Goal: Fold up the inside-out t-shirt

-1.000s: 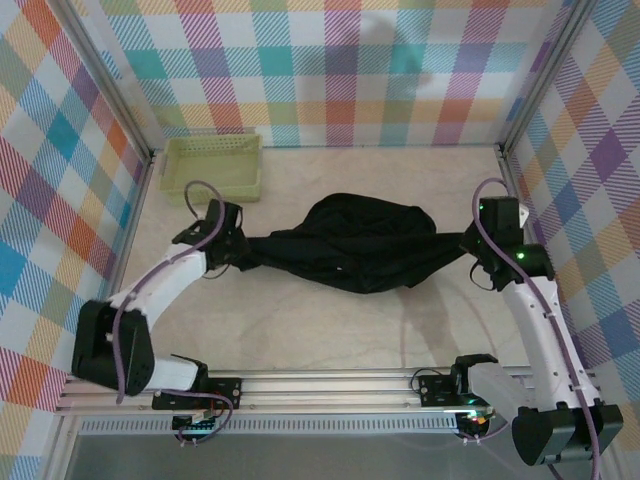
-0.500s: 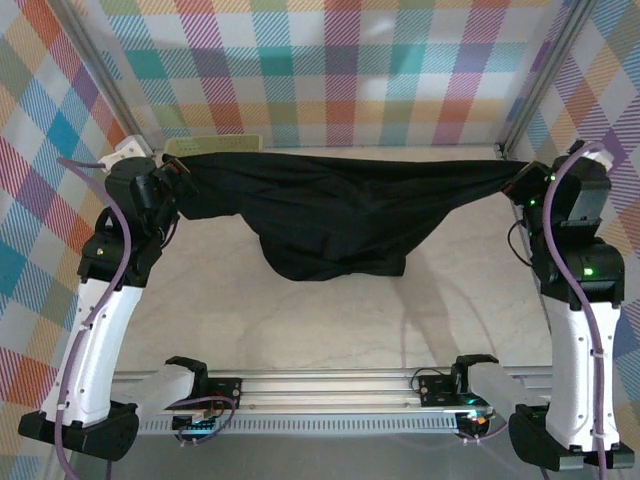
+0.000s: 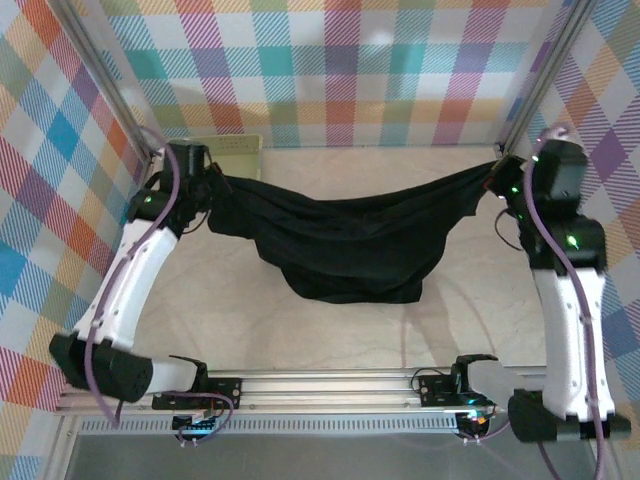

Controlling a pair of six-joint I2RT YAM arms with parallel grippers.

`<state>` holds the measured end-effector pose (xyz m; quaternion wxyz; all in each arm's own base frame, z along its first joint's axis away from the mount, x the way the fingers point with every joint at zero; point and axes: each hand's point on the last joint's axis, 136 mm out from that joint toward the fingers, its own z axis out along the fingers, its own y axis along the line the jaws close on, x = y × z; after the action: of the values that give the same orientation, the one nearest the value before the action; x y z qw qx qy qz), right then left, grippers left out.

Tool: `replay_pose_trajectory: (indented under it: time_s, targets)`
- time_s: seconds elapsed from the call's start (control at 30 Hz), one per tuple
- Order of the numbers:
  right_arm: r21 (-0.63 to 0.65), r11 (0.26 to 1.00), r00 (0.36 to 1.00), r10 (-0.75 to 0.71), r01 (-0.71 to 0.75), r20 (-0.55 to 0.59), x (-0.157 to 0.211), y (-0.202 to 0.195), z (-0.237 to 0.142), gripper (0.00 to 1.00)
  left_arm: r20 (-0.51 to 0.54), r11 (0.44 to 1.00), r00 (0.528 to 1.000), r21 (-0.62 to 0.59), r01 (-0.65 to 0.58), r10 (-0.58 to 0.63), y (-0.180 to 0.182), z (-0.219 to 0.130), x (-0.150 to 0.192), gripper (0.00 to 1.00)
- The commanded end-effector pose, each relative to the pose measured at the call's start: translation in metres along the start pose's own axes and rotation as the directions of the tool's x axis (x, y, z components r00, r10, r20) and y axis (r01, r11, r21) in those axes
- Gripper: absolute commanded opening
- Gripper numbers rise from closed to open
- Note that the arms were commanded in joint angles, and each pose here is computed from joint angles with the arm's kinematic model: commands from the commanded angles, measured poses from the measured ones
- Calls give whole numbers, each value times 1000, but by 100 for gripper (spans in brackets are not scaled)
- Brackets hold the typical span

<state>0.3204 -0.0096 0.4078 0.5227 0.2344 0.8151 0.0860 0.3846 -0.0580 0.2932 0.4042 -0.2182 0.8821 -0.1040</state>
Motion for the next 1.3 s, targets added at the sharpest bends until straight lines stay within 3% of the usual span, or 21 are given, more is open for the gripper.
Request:
replay_pose_trajectory:
  time_s: [0.0, 0.13, 0.27, 0.47, 0.53, 0.63, 0.7, 0.8, 0.9, 0.97, 1.1, 1.2, 1.27]
  targets:
    - [-12, 1000, 998, -20, 19, -65, 8, 8, 34, 0, -6, 1000, 1000, 6, 26, -26, -7, 1, -15, 0]
    - [-34, 999, 999, -11, 12, 34, -40, 26, 24, 0, 52, 995, 998, 102, 21, -27, -50, 1, -61, 0]
    - [-49, 999, 982, 17, -7, 190, -105, 38, -18, 0, 116, 965, 992, 263, 14, -46, -109, -17, -121, 0]
    - [-12, 1000, 852, 22, -18, 523, -181, 27, -133, 0, 273, 860, 954, 509, -33, -125, -172, -74, -189, 0]
    - [-10, 1000, 794, 3, 4, 607, -192, 24, -168, 0, 299, 816, 943, 576, -55, -148, -185, -89, -198, 0]
    - [-32, 999, 766, -9, 38, 643, -189, 22, -199, 0, 311, 775, 938, 626, -81, -153, -195, -100, -199, 0]
    - [-61, 996, 776, -14, 68, 631, -176, 23, -205, 0, 313, 776, 939, 624, -90, -142, -194, -95, -195, 0]
    - [-98, 992, 816, -13, 84, 578, -148, 20, -196, 0, 269, 818, 958, 569, -79, -94, -183, -62, -175, 0]
    - [-187, 978, 891, 3, 92, 454, -106, 25, -167, 0, 117, 834, 993, 546, -78, 16, -179, -11, -130, 0]
    - [-311, 946, 953, 9, 90, 304, -66, 41, -136, 0, -20, 888, 998, 457, -44, 59, -160, 37, -90, 3]
    - [-425, 905, 1000, -1, -4, -11, 18, 51, -70, 0, -226, 972, 971, 233, -29, 83, -105, 109, -20, 20]
    - [-368, 930, 979, -86, 12, -185, 87, 45, -27, 0, -233, 994, 971, 107, -18, 43, -67, 122, 6, 47]
    - [-378, 923, 953, -177, 74, -247, 132, 58, -14, 0, -210, 996, 977, 91, 1, 19, -55, 111, 16, 57]
